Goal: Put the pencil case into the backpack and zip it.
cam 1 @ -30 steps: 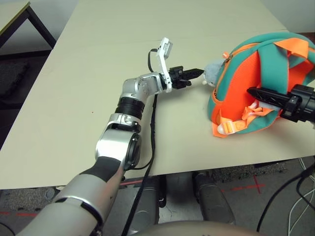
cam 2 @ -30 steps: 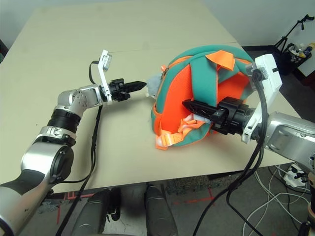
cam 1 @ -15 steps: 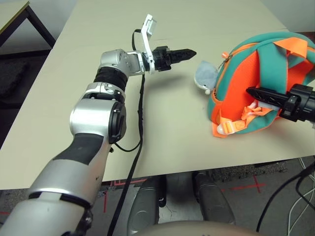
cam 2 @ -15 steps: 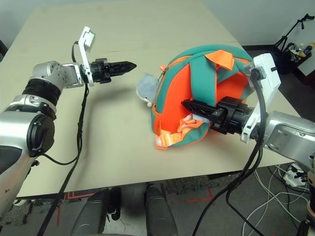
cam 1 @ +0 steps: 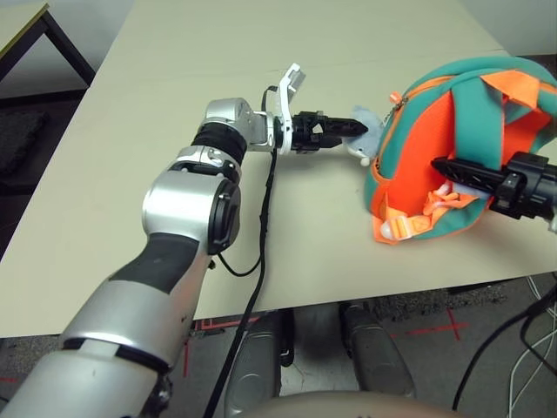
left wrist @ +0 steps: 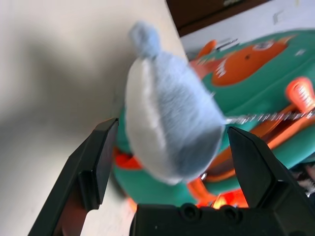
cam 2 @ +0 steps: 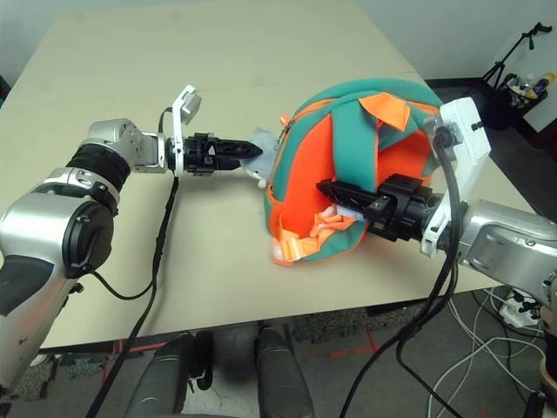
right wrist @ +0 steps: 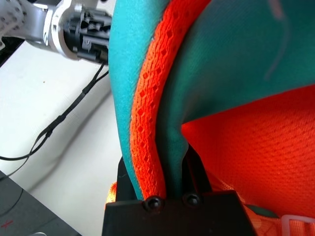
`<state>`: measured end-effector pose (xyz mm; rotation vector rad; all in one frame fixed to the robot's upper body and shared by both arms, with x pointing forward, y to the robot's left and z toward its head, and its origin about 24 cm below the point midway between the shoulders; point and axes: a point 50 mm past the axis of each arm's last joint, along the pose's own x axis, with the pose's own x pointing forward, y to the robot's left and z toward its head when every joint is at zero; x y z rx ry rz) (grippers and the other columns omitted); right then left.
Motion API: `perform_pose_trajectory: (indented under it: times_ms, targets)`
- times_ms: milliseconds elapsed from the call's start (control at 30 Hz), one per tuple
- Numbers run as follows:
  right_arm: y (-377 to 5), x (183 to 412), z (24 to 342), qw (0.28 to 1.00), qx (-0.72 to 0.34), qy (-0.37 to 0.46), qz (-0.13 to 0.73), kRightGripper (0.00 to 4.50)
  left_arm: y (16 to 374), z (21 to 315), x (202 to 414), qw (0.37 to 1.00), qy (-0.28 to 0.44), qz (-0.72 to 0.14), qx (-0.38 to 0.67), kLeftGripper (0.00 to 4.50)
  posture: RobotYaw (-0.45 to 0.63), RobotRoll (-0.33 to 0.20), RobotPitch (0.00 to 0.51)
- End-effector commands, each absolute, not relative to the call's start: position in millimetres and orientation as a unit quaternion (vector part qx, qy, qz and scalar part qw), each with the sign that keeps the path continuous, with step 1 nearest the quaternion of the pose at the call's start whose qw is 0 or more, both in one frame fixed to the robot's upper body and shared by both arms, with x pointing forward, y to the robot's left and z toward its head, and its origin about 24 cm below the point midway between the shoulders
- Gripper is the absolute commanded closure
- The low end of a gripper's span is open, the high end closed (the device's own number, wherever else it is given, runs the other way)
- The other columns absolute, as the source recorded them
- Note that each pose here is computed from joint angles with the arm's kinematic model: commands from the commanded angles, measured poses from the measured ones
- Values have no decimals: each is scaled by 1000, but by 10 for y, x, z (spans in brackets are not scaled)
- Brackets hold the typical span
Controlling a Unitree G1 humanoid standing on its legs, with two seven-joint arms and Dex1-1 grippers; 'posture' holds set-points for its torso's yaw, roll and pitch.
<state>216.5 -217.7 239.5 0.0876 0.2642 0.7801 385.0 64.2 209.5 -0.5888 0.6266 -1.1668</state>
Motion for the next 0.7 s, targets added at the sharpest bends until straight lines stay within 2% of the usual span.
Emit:
perform_pose_trajectory:
  times_ms: [33, 433, 533, 700]
  targets:
    - [-2094, 2093, 2345, 904, 41, 141, 401, 4362, 575, 2109, 3861, 750, 279, -523, -291, 0, -173, 0, 191]
    - [-2099, 2075, 2341, 908, 43, 139, 394, 4362, 412, 1888, 3799, 735, 314, -519, -305, 0, -190, 0, 199]
    - [-2099, 2091, 2343, 908, 43, 138, 394, 4362, 412, 1843, 3832, 754, 310, -492, -305, 571, -183, 0, 202]
    - [-2099, 2113, 2347, 907, 42, 137, 396, 4362, 461, 1825, 3889, 779, 296, -456, -311, 2144, -173, 0, 203]
